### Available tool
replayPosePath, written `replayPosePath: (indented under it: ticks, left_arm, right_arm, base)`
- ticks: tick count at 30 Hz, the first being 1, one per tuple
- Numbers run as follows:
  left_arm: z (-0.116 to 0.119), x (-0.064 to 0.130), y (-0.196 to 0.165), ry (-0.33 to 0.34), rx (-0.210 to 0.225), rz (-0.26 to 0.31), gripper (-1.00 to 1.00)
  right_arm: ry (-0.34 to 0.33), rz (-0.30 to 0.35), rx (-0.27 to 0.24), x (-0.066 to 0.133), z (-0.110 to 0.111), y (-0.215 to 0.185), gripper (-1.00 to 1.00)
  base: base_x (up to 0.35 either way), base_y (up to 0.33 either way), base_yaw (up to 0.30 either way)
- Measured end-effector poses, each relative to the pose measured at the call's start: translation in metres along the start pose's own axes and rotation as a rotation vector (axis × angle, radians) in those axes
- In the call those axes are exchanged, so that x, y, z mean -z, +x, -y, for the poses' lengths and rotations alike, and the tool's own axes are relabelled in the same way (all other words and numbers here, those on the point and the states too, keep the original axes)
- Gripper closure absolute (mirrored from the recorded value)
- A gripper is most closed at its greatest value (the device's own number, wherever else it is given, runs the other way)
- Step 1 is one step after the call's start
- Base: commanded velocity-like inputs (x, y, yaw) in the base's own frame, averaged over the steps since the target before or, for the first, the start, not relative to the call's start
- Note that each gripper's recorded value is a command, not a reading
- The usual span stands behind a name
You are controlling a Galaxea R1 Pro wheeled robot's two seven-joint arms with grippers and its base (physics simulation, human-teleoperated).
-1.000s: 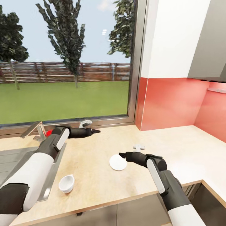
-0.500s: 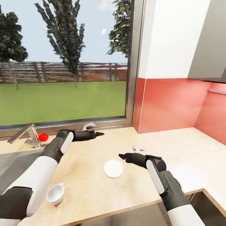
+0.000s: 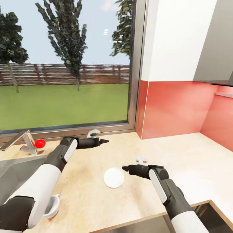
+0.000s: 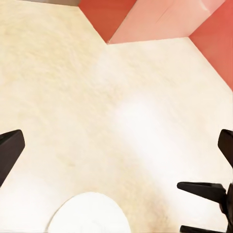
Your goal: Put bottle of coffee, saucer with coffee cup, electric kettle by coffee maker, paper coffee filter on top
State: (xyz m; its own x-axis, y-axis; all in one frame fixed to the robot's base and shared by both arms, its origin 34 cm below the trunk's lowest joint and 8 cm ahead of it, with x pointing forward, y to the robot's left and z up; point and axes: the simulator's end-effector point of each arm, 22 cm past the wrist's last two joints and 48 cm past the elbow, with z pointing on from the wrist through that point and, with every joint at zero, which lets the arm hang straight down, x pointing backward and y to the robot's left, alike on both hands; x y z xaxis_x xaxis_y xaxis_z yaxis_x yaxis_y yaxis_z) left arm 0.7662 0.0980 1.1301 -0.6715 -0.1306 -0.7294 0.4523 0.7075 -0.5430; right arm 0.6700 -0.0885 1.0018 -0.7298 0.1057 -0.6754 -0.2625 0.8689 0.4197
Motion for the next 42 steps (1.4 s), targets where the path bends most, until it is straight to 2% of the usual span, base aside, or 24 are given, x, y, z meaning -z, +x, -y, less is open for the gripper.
replayPosePath:
  ticks: [7,12,16,20,25,27,30,32,34,36,42]
  left_arm:
    - [0.0,-0.012,0.029,0.01,0.031,-0.028,-1.0]
    - [-0.008,-0.019,0.05,0.01,0.046,-0.013,-1.0]
    - [-0.018,-0.023,0.072,0.004,0.079,-0.032,-1.0]
    - [-0.023,-0.026,0.09,0.005,0.114,-0.059,-1.0]
    - [-0.028,-0.025,0.096,0.005,0.128,-0.07,-1.0]
    - [-0.027,-0.024,0.1,0.02,0.134,-0.074,-1.0]
    - [-0.012,-0.022,0.109,0.104,0.145,-0.08,-1.0]
    - [-0.007,-0.02,0.116,0.138,0.15,-0.086,-1.0]
    - [-0.006,-0.02,0.122,0.148,0.154,-0.091,-1.0]
    - [-0.009,-0.02,0.126,0.14,0.156,-0.095,-1.0]
    - [-0.027,-0.023,0.133,0.053,0.158,-0.102,-1.0]
  right_arm:
    - [-0.009,-0.032,-0.001,-0.006,-0.004,0.013,-1.0]
    - [-0.046,-0.038,-0.019,-0.008,-0.016,0.016,-1.0]
    - [-0.072,-0.057,0.002,-0.012,-0.03,0.023,-1.0]
    - [-0.081,-0.065,0.012,-0.013,-0.035,0.026,-1.0]
    - [-0.082,-0.067,0.014,-0.013,-0.036,0.027,-1.0]
    - [-0.082,-0.067,0.015,-0.013,-0.037,0.027,-1.0]
    - [-0.081,-0.067,0.015,-0.013,-0.036,0.027,-1.0]
    - [-0.08,-0.068,0.015,-0.013,-0.035,0.028,-1.0]
    - [-0.078,-0.073,0.013,-0.014,-0.034,0.03,-1.0]
    - [-0.074,-0.083,0.008,-0.016,-0.032,0.034,-1.0]
    - [-0.068,-0.101,-0.002,-0.019,-0.028,0.042,-1.0]
  base:
    - [0.0,0.0,0.0]
    - [0.0,0.0,0.0]
    - [0.0,0.0,0.0]
    - [0.0,0.0,0.0]
    - [0.0,0.0,0.0]
    - [0.0,0.0,0.0]
    - [0.0,0.0,0.0]
    - [0.0,0.0,0.0]
    - [0.0,0.0,0.0]
    - [0.0,0.0,0.0]
    - [0.0,-0.054,0.0]
